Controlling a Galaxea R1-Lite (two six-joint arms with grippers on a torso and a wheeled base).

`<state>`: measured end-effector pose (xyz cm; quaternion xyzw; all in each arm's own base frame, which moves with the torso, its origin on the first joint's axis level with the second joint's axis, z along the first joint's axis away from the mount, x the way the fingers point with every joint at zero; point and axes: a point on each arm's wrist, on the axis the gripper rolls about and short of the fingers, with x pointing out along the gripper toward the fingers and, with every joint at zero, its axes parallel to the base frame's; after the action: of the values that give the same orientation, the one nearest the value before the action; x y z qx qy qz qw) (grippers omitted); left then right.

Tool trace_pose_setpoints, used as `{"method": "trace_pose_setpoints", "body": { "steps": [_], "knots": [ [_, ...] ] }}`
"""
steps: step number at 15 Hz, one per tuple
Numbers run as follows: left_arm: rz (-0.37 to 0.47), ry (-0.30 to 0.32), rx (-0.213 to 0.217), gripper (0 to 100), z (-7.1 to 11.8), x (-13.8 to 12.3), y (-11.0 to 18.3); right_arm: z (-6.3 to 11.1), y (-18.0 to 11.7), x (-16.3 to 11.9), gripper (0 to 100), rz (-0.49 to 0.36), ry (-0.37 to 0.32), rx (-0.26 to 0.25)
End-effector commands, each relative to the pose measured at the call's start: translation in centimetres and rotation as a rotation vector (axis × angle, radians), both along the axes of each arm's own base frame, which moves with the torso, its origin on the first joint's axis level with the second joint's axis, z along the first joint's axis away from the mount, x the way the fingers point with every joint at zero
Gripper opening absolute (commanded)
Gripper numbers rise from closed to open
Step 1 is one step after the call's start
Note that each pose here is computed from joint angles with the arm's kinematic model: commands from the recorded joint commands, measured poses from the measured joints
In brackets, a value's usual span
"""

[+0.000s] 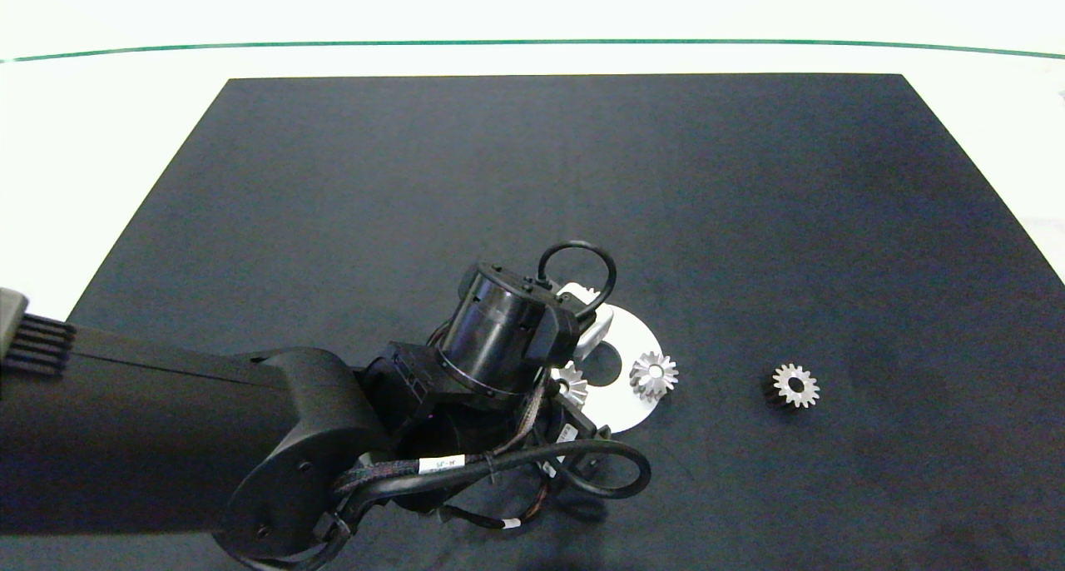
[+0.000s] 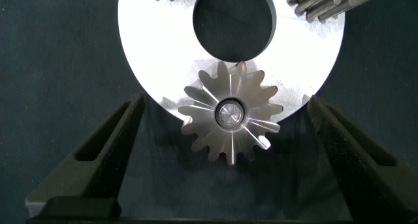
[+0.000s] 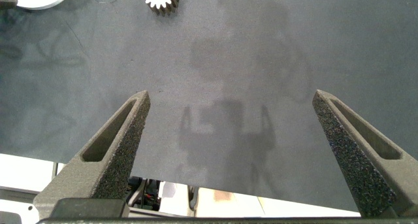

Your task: Remove an incorrectly installed larger gear and replace it with the correct smaller gear

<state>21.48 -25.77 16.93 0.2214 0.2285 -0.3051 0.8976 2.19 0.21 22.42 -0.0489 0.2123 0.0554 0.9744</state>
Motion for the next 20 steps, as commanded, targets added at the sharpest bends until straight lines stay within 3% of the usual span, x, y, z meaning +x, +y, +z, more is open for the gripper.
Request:
{"method": "trace_pose_setpoints", "body": {
  "steps": [1, 20],
  "knots": [
    [0.001, 0.000, 0.002, 93, -0.08, 0.03, -0.04, -0.03, 0.00, -0.01, 100, 0.000, 0.003, -0.001],
    [-0.007, 0.006, 0.012, 56, -0.62, 0.00, -0.41, 0.01, -0.01, -0.05, 100, -0.001, 0.000, -0.001]
  ]
}}
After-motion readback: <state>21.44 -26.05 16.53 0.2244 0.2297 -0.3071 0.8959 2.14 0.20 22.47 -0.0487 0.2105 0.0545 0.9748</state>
